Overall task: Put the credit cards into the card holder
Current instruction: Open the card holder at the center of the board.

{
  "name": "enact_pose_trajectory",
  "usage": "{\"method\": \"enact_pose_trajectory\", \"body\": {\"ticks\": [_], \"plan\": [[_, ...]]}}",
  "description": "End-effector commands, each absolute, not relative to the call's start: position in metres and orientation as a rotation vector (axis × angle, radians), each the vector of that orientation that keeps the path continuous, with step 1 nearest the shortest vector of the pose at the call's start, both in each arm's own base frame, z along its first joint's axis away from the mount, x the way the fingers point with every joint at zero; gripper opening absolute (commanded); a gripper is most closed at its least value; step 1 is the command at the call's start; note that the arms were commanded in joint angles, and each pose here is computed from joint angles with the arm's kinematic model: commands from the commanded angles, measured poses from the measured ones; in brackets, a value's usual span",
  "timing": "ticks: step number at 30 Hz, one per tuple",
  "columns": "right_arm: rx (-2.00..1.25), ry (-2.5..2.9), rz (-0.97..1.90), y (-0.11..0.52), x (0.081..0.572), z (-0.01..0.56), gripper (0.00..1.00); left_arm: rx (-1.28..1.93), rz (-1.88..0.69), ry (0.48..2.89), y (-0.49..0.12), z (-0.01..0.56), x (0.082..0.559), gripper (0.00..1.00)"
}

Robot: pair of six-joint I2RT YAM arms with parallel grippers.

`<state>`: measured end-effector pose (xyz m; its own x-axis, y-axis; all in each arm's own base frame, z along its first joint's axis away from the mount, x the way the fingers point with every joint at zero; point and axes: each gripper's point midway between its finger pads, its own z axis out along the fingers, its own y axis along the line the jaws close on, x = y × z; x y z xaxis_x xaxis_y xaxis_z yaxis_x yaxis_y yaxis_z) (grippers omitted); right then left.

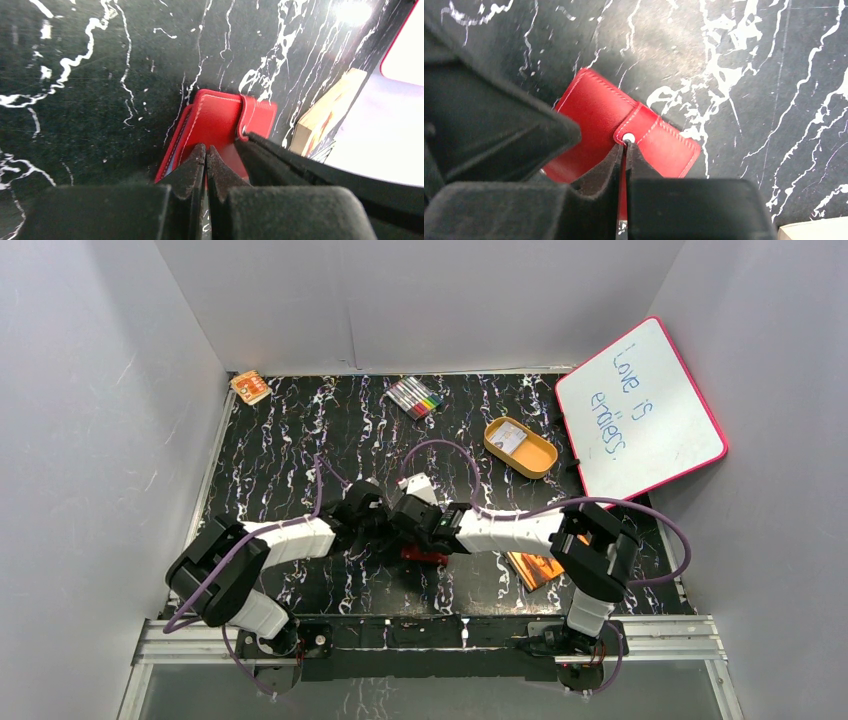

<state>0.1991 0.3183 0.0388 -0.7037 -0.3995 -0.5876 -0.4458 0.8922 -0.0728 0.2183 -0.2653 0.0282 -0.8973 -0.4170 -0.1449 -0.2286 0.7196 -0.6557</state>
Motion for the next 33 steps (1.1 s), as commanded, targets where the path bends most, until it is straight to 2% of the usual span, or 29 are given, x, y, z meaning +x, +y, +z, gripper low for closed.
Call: {"method": "enact_pose_trajectory", "body": {"ticks": [1,4,23,29,30,33], "plan": [[-0.516,2.422,0.035,0.305,0.214,0.033,0.06,-0.467,-0.813,2.793,-0.247,-0.005,0.186,0.0],[-0.506,2.416,0.049,0.305,0.214,0.038,0.0,-0.465,-0.809,2.796,-0.247,-0.007,0.186,0.0],[-0.349,2.296,0.061,0.287,0.233,0.097,0.0,-0.392,-0.73,2.899,-0.241,-0.038,0.174,0.0],[-0.264,2.342,0.076,0.261,0.239,0.098,0.0,-0.333,-0.797,2.82,-0.251,-0.005,0.189,0.0],[-0.261,2.347,0.089,0.259,0.236,0.1,0.0,-0.323,-0.815,2.804,-0.254,0.002,0.192,0.02],[-0.25,2.359,0.148,0.253,0.225,0.107,0.0,-0.3,-0.864,2.765,-0.26,0.021,0.197,0.17]]}}
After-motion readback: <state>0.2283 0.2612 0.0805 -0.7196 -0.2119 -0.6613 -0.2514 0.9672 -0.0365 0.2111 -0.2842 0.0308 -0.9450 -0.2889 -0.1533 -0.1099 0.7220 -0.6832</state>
